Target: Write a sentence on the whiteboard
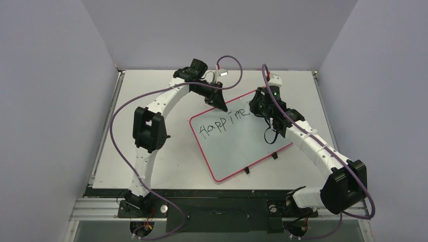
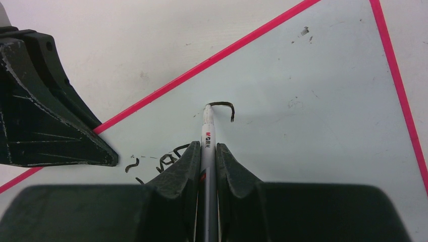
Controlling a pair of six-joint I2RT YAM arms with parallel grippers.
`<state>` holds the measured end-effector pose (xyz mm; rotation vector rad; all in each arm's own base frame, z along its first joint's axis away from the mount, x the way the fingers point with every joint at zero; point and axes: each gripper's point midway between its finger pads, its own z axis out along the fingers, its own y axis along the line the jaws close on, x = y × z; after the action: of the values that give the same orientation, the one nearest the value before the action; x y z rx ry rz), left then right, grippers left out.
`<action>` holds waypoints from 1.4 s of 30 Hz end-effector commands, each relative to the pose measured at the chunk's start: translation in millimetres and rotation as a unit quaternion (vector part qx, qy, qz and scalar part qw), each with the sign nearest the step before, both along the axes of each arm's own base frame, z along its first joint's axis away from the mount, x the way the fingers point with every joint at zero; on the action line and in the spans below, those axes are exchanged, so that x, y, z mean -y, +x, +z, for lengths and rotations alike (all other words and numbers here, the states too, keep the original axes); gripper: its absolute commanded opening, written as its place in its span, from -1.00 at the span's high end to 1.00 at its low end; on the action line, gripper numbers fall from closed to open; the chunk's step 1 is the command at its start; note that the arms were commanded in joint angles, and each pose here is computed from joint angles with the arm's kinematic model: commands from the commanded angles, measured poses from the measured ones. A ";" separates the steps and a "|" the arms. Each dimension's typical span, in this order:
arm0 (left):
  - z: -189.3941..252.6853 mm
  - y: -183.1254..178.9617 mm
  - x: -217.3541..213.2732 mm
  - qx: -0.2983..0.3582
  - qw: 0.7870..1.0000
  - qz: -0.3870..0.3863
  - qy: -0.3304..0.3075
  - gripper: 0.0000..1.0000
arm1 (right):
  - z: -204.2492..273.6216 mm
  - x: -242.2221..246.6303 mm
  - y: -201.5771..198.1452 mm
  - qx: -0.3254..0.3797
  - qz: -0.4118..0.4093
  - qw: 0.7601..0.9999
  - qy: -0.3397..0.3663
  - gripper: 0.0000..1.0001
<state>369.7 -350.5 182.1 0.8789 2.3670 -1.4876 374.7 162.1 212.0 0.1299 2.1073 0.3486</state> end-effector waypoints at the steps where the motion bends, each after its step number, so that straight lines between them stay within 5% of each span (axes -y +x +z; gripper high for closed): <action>1: 32.8 2.6 5.1 0.099 0.995 -0.016 -0.018 1.00 | -17.7 -7.3 -11.5 -0.024 0.019 1.000 0.002 1.00; 25: 40.1 0.4 3.5 0.107 0.994 -0.014 -0.020 1.00 | -41.8 34.2 -25.3 -0.051 -0.044 0.997 -0.047 1.00; 42: 42.9 0.1 3.7 0.110 0.994 -0.014 -0.023 1.00 | -36.3 4.1 -40.7 -0.060 0.004 0.998 0.005 1.00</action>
<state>369.0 -349.2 180.4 0.8742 2.3763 -1.4792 350.8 138.9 187.4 0.1927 2.1507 0.2805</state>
